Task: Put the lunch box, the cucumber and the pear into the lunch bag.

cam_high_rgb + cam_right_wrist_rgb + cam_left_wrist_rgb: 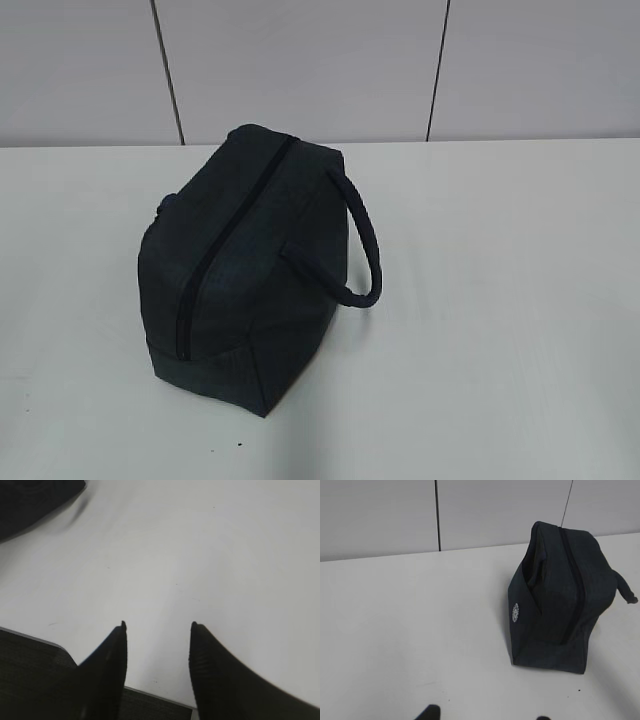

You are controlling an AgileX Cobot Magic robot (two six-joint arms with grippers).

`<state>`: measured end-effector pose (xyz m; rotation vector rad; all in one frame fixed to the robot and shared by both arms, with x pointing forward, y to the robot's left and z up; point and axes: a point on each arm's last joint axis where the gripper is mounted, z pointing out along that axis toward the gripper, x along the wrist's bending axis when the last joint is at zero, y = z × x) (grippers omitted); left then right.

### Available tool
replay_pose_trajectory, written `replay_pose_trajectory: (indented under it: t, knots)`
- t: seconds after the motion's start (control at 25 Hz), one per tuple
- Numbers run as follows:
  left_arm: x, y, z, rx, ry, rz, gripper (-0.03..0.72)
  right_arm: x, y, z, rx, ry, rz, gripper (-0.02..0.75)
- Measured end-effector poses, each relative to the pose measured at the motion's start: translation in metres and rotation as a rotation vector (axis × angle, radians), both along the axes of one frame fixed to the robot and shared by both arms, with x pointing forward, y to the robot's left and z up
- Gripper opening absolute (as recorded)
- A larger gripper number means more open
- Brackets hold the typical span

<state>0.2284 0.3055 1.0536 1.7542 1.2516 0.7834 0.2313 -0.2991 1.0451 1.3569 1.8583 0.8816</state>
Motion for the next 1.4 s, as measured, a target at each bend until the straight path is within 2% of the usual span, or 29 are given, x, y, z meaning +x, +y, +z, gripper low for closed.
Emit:
replay_pose_trajectory:
  t: [0.64, 1.04, 1.4]
  knots:
    - [-0.0004, -0.0001, 0.0, -0.001, -0.002, 0.014, 0.276, 0.0, 0.0, 0.0, 0.0, 0.0, 0.0, 0.332]
    - [-0.0016, -0.0038, 0.0, -0.001, -0.002, 0.341, 0.246, -0.0044, 0.0005, 0.0001, 0.004, -0.037, -0.099, 0.332]
    - [-0.0015, -0.0032, 0.0, -0.001, -0.002, 0.284, 0.246, -0.0044, 0.0004, 0.0001, 0.003, -0.037, -0.099, 0.332]
